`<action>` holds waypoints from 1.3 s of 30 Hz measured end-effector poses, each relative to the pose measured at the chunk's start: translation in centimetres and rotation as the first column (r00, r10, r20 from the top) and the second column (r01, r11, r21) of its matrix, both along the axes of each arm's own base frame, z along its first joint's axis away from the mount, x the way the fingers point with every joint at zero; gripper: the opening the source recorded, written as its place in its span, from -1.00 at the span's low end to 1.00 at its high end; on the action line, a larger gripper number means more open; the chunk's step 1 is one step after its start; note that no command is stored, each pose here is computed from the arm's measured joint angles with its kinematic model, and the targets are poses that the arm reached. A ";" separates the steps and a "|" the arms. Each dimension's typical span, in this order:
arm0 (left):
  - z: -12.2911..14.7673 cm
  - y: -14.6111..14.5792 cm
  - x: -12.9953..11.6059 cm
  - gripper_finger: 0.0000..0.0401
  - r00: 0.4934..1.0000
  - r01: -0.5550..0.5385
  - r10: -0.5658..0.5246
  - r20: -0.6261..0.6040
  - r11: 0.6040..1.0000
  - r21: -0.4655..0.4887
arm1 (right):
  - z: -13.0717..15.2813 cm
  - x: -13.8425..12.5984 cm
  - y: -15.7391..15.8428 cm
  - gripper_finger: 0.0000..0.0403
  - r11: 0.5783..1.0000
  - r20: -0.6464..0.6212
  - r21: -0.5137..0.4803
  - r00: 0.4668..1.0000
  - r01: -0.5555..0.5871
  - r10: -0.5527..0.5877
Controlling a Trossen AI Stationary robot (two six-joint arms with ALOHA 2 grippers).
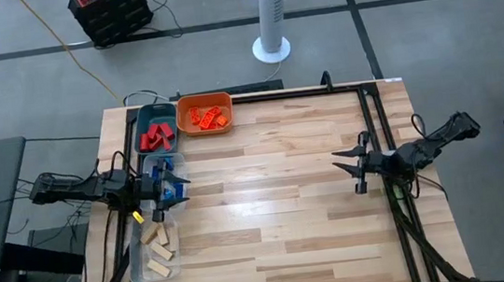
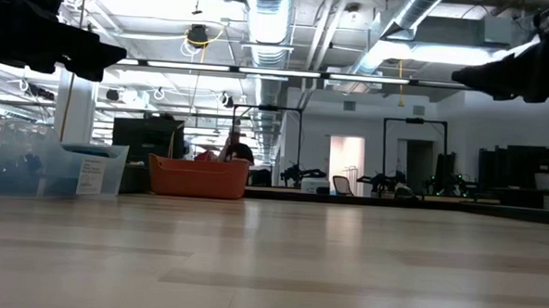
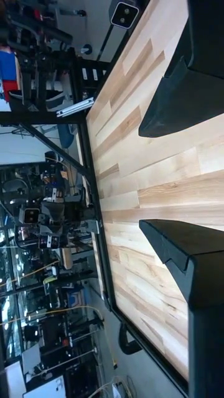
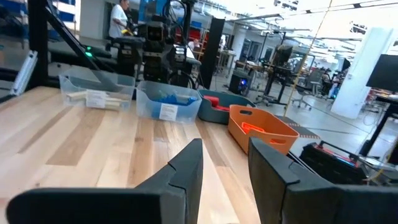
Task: Sort blocks
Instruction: Return to Home Position
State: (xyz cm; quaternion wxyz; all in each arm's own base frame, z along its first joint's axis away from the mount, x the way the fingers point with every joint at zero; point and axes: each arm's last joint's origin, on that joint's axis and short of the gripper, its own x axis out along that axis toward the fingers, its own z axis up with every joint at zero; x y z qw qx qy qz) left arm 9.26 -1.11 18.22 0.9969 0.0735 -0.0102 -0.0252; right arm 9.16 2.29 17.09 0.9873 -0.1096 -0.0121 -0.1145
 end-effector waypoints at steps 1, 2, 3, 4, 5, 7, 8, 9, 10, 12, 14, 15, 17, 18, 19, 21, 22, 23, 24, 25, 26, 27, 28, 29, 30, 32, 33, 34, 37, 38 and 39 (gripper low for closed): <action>0.0 0.0 0.0 0.10 1.000 0.000 0.000 0.000 1.000 0.000 | 0.0 0.1 0.0 -0.37 1.000 -0.006 -0.003 1.000 0.005 -0.005; 0.0 0.0 0.0 0.10 1.000 0.000 0.000 0.000 1.000 0.000 | -0.1 0.1 0.0 -0.37 1.000 -0.013 -0.006 1.000 0.010 -0.010; 0.0 0.0 0.0 0.10 1.000 0.000 0.000 0.000 1.000 0.000 | -0.2 0.2 -0.1 -0.37 1.000 -0.021 -0.010 1.000 0.016 -0.016; 0.0 0.0 0.0 0.10 1.000 0.000 0.000 0.000 1.000 0.000 | -0.2 0.2 -0.1 -0.37 1.000 -0.028 -0.013 0.999 0.024 -0.024; 0.0 0.0 0.0 0.10 1.000 0.000 0.000 -0.001 1.000 0.000 | -0.3 0.3 -0.2 -0.37 0.999 -0.035 -0.017 0.999 0.032 -0.032; 0.0 0.0 0.0 0.10 1.000 0.000 0.000 0.000 1.000 0.000 | -0.4 0.4 -0.3 -0.37 0.999 -0.047 -0.022 0.998 0.050 -0.051; 0.0 0.0 0.0 0.10 1.000 0.000 0.000 -0.001 1.000 0.000 | -0.5 0.5 -0.4 -0.37 0.998 -0.054 -0.026 0.997 0.060 -0.062; 0.0 0.0 0.0 0.10 1.000 0.000 0.000 -0.001 1.000 0.000 | -0.5 0.5 -0.5 -0.37 0.997 -0.061 -0.029 0.995 0.071 -0.073; 0.0 0.0 0.0 0.10 1.000 0.000 0.000 -0.001 1.000 0.000 | -0.6 0.6 -0.6 -0.37 0.996 -0.069 -0.032 0.994 0.082 -0.084; 0.0 0.0 0.0 0.10 1.000 0.000 0.000 -0.001 1.000 0.000 | -0.7 0.7 -0.8 -0.37 0.994 -0.083 -0.039 0.991 0.106 -0.109; 0.0 0.0 0.0 0.10 1.000 0.000 0.000 -0.001 1.000 0.000 | -0.8 0.8 -1.0 -0.37 0.991 -0.093 -0.043 0.987 0.128 -0.132; 0.0 0.0 0.0 0.10 1.000 0.000 0.000 -0.001 1.000 0.000 | -0.8 0.8 -1.1 -0.37 0.989 -0.095 -0.045 0.985 0.138 -0.142; 0.0 0.0 0.0 0.10 1.000 0.000 0.000 0.000 1.000 0.000 | -0.8 0.9 -1.3 -0.37 0.987 -0.097 -0.045 0.983 0.154 -0.158; 0.0 0.0 0.0 0.10 1.000 0.000 0.000 -0.001 1.000 0.000 | -0.8 0.9 -1.3 -0.37 0.986 -0.097 -0.045 0.982 0.160 -0.164; 0.0 0.0 0.0 0.10 1.000 -0.001 0.001 -0.001 1.000 0.000 | -0.8 0.9 -1.4 -0.37 0.985 -0.097 -0.045 0.981 0.164 -0.168; -0.1 0.0 0.0 0.10 1.000 0.000 0.000 -0.002 1.000 0.000 | -0.8 0.9 -1.5 -0.37 0.984 -0.097 -0.045 0.980 0.172 -0.176; -0.1 0.0 0.0 0.10 1.000 0.000 0.000 -0.002 1.000 0.000 | -0.8 0.9 -1.5 -0.37 0.984 -0.097 -0.045 0.979 0.174 -0.178; -0.1 0.0 0.0 0.10 1.000 0.000 0.000 -0.002 1.000 0.001 | -0.8 0.9 -1.5 -0.37 0.983 -0.097 -0.045 0.979 0.177 -0.180; -0.1 0.0 0.0 0.10 1.000 0.000 0.000 -0.002 1.000 0.000 | -0.8 0.9 -1.5 -0.37 0.983 -0.097 -0.045 0.978 0.179 -0.183; -0.1 0.0 0.0 0.10 1.000 0.000 0.000 -0.002 1.000 0.000 | -0.8 0.9 -1.5 -0.37 0.983 -0.097 -0.045 0.978 0.179 -0.183; -0.1 0.0 0.0 0.10 1.000 0.000 0.000 -0.002 1.000 0.000 | -0.8 0.9 -1.5 -0.37 0.983 -0.097 -0.045 0.978 0.179 -0.182; -0.1 0.0 0.0 0.10 1.000 -0.001 0.001 -0.002 1.000 0.000 | -0.8 0.9 -1.5 -0.37 0.983 -0.097 -0.045 0.978 0.179 -0.182; -0.1 0.0 0.0 0.10 1.000 0.000 0.000 -0.002 1.000 0.001 | -0.8 0.9 -1.5 -0.37 0.983 -0.097 -0.045 0.978 0.179 -0.182; -0.1 0.0 0.0 0.10 1.000 0.000 0.000 -0.002 1.000 0.000 | -0.8 0.9 -1.5 -0.37 0.983 -0.097 -0.045 0.978 0.179 -0.182; -0.1 0.0 0.0 0.10 1.000 -0.001 0.001 -0.002 1.000 0.000 | -0.8 0.9 -1.5 -0.37 0.983 -0.097 -0.045 0.978 0.179 -0.182; -0.1 0.0 0.0 0.10 1.000 0.000 0.000 -0.002 1.000 0.000 | -0.8 0.9 -1.5 -0.37 0.983 -0.096 -0.045 0.979 0.178 -0.182; -0.1 0.0 0.0 0.10 1.000 0.000 0.000 -0.002 1.000 0.000 | -0.8 0.9 -1.5 -0.37 0.983 -0.096 -0.045 0.979 0.178 -0.182; -0.1 0.0 0.0 0.10 1.000 0.000 0.000 -0.002 1.000 0.000 | -0.8 0.9 -1.5 -0.37 0.983 -0.096 -0.045 0.979 0.178 -0.182; -0.1 0.0 0.0 0.10 1.000 0.000 0.000 -0.002 1.000 0.000 | -0.8 0.9 -1.5 -0.37 0.983 -0.096 -0.044 0.979 0.178 -0.182; -0.1 0.0 0.0 0.10 1.000 0.000 0.000 -0.002 1.000 0.001 | -0.8 0.9 -1.5 -0.37 0.983 -0.096 -0.044 0.979 0.178 -0.182; -0.1 0.0 0.0 0.10 1.000 0.000 0.000 -0.002 1.000 0.000 | -0.8 0.9 -1.5 -0.37 0.983 -0.096 -0.044 0.979 0.178 -0.182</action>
